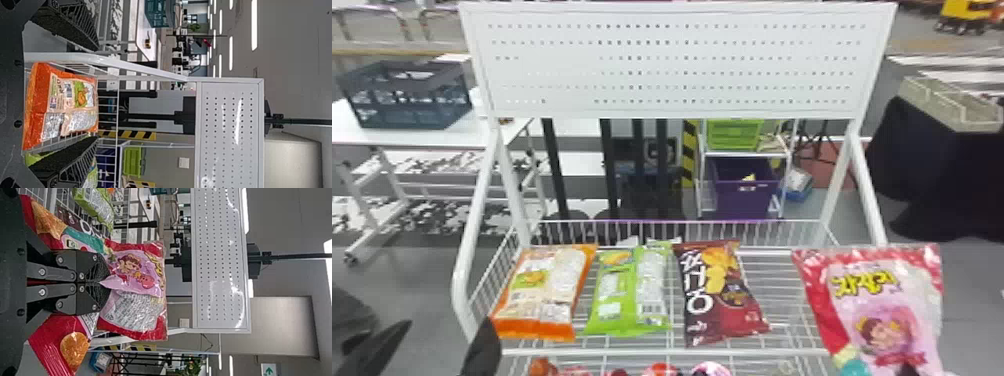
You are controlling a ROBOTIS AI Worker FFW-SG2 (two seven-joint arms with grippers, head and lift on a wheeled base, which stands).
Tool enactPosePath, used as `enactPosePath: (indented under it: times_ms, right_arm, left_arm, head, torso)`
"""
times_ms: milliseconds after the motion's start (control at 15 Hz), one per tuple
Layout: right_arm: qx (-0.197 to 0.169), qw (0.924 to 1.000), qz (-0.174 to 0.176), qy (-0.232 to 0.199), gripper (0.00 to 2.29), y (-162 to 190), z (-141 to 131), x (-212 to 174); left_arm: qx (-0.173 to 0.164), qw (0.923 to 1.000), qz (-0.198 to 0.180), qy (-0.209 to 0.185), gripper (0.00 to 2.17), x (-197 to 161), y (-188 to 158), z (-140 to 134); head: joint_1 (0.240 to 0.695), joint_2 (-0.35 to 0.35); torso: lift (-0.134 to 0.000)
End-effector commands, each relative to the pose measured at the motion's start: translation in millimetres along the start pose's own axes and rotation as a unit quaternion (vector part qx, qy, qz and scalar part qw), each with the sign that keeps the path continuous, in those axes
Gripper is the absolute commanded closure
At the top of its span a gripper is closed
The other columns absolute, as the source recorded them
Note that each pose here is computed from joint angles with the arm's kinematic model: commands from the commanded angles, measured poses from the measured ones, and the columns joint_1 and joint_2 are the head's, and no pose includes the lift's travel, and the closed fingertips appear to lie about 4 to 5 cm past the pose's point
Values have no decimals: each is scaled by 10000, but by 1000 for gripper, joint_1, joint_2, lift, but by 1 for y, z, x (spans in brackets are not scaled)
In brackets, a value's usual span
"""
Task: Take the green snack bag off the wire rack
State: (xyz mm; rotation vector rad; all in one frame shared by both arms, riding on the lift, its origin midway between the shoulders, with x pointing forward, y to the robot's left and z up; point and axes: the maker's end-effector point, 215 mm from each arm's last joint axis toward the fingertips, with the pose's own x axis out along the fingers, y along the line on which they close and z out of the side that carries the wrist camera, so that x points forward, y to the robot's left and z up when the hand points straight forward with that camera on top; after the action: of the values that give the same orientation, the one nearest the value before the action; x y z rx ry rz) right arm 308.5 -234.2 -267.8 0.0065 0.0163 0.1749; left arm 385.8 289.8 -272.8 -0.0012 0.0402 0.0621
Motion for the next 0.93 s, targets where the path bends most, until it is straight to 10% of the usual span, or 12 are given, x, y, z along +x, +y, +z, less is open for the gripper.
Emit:
enactPosePath:
  times_ms: [0,533,867]
  right_arm:
    - [-1,10000,5,5,2175,0,0,0]
    - [-1,10000,5,5,2175,0,0,0]
    - [18,10000,8,5,2175,1,-1,0]
  left_arm:
    - [14,10000,1,-1,83,0,1,0]
    - [-50,10000,-45,-16,83,-1,-3,0]
    - [-154,9980,-615,-34,87,33,-81,-22]
  head:
    - [499,0]
    - [499,0]
    - [499,0]
  torso:
    - [0]
    - [0]
    - [0]
